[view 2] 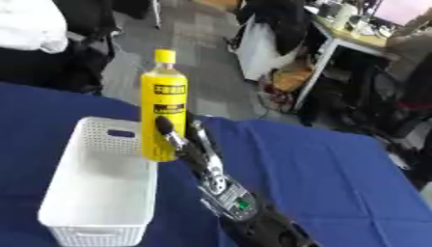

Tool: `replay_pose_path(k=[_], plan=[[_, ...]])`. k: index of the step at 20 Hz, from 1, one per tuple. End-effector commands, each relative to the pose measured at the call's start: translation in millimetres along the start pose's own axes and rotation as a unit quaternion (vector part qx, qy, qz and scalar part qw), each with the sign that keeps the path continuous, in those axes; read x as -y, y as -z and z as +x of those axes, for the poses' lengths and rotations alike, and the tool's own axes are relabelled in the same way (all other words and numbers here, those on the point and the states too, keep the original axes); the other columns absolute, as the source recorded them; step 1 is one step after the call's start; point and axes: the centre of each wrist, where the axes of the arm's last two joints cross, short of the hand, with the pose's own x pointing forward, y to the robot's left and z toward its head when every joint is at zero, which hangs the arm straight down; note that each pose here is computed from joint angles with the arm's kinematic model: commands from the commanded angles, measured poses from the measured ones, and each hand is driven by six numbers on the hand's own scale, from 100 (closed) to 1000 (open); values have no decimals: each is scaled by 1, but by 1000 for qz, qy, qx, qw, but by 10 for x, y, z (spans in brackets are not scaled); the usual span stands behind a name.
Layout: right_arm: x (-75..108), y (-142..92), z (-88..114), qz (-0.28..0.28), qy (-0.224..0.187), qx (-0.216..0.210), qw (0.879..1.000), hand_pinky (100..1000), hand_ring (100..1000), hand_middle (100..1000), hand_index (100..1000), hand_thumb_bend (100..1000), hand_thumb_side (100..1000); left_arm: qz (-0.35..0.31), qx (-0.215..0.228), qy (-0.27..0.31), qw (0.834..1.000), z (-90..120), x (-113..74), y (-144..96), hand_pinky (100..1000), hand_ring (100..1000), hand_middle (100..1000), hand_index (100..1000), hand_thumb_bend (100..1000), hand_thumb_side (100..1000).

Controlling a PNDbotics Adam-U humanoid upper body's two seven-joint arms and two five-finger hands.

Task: Pick up objects on the table and place them in the box.

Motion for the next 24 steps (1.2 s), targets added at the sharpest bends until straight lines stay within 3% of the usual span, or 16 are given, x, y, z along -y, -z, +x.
replay_pose_path(k=[1, 7, 14, 15, 16, 24], plan=[[97, 114, 189, 15, -20, 28, 999, 100, 100, 100, 213, 233, 622, 5, 14, -8, 1000, 46, 29, 70, 657, 602, 807, 831, 303, 867], [169, 123, 298, 40, -81, 56, 994, 100, 100, 100, 219, 218, 662, 33, 29, -20, 999, 53, 24, 90, 676, 601, 794, 829, 317, 867], [197, 118, 328, 62, -142, 59, 986, 100, 100, 100, 223, 213, 686, 55, 34, -32, 997, 50, 34, 104, 674, 600, 785, 828, 329, 873], [207, 117, 328, 65, -151, 59, 985, 100, 100, 100, 224, 170, 750, 59, 35, -35, 997, 50, 36, 108, 673, 598, 784, 828, 332, 874], [220, 112, 327, 68, -161, 58, 983, 100, 100, 100, 225, 207, 699, 63, 38, -39, 997, 51, 38, 114, 673, 600, 782, 821, 334, 875], [302, 96, 293, 80, -218, 57, 971, 100, 100, 100, 230, 199, 719, 98, 57, -58, 992, 59, 62, 174, 666, 594, 767, 787, 350, 886]])
